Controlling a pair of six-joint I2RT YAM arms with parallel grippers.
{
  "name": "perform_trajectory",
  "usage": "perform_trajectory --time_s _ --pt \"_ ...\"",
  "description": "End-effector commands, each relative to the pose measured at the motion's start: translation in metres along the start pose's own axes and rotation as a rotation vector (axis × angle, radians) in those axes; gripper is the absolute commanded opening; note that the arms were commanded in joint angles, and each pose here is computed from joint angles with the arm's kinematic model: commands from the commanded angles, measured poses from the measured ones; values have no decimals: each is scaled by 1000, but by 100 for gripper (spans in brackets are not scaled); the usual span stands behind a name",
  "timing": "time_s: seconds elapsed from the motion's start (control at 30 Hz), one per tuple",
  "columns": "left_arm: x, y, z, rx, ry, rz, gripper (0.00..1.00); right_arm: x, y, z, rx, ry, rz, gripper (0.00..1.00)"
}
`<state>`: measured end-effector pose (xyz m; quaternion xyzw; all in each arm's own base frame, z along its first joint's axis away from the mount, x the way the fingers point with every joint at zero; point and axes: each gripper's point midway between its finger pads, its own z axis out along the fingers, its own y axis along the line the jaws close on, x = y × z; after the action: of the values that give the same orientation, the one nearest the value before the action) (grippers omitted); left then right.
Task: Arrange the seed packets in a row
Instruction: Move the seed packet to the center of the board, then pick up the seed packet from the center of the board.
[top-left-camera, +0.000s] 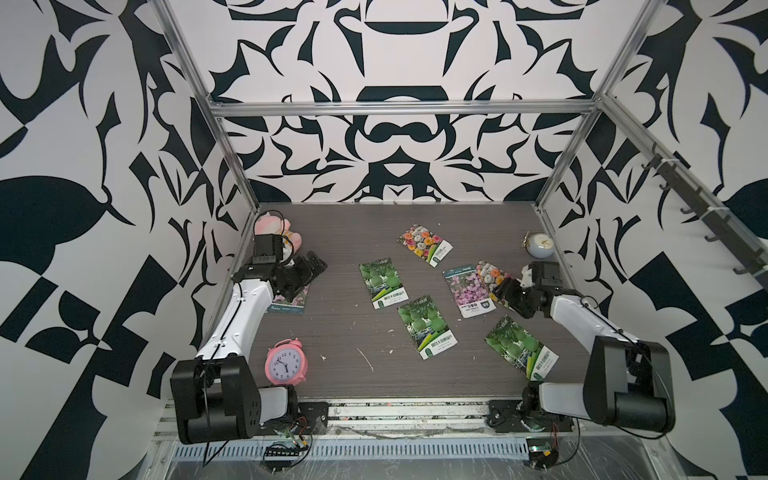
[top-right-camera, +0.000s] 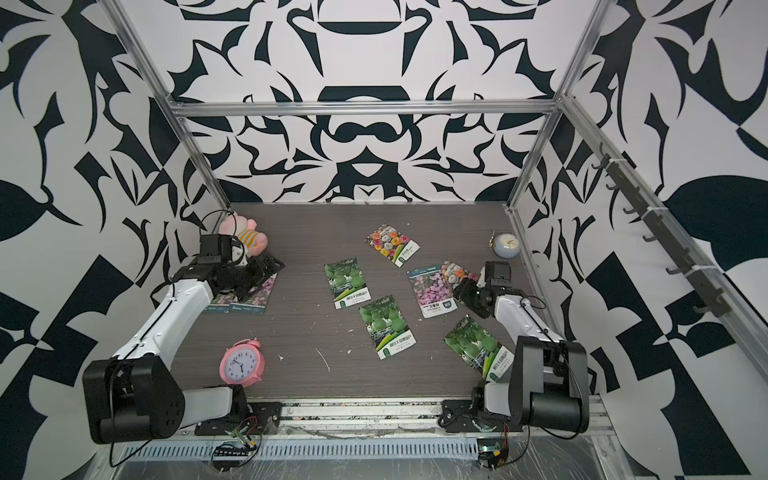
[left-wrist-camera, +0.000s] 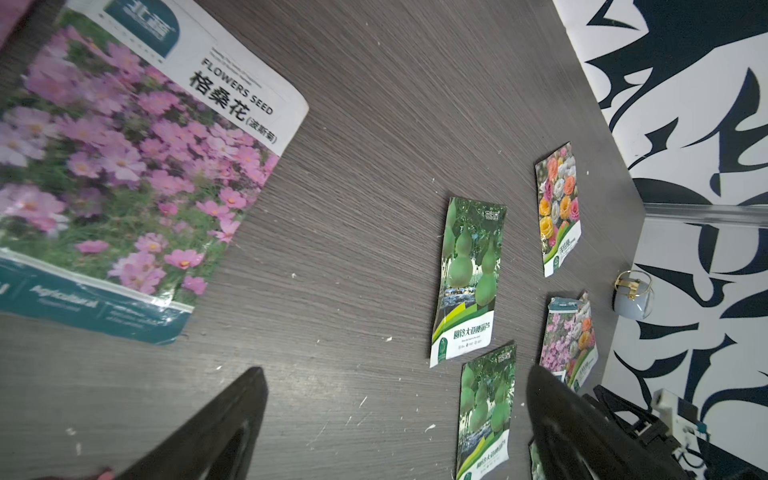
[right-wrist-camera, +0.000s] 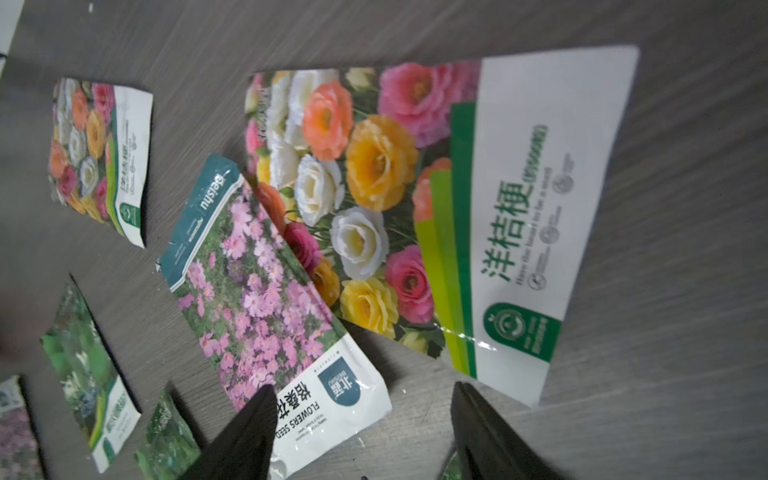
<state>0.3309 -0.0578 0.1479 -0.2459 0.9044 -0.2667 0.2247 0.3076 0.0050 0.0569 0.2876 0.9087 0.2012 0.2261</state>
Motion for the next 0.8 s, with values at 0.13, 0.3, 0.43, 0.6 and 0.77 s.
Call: perform_trajectory --time_s 0.13,0.3,0.43,0.6,0.77 --pt "-6 -16 9 98 -61 -39 99 5 -1 -3 -73 3 112 67" --pt "0 -17 26 82 -14 -27 100 15 3 3 -113 61 125 53" --pt "2 -21 30 82 -4 -20 99 17 -1 6 -96 75 121 49" --pt "2 -27 31 96 -5 -13 99 21 3 10 -125 109 95 42" --pt "8 -35 38 107 30 2 99 29 -7 12 -86 119 90 39"
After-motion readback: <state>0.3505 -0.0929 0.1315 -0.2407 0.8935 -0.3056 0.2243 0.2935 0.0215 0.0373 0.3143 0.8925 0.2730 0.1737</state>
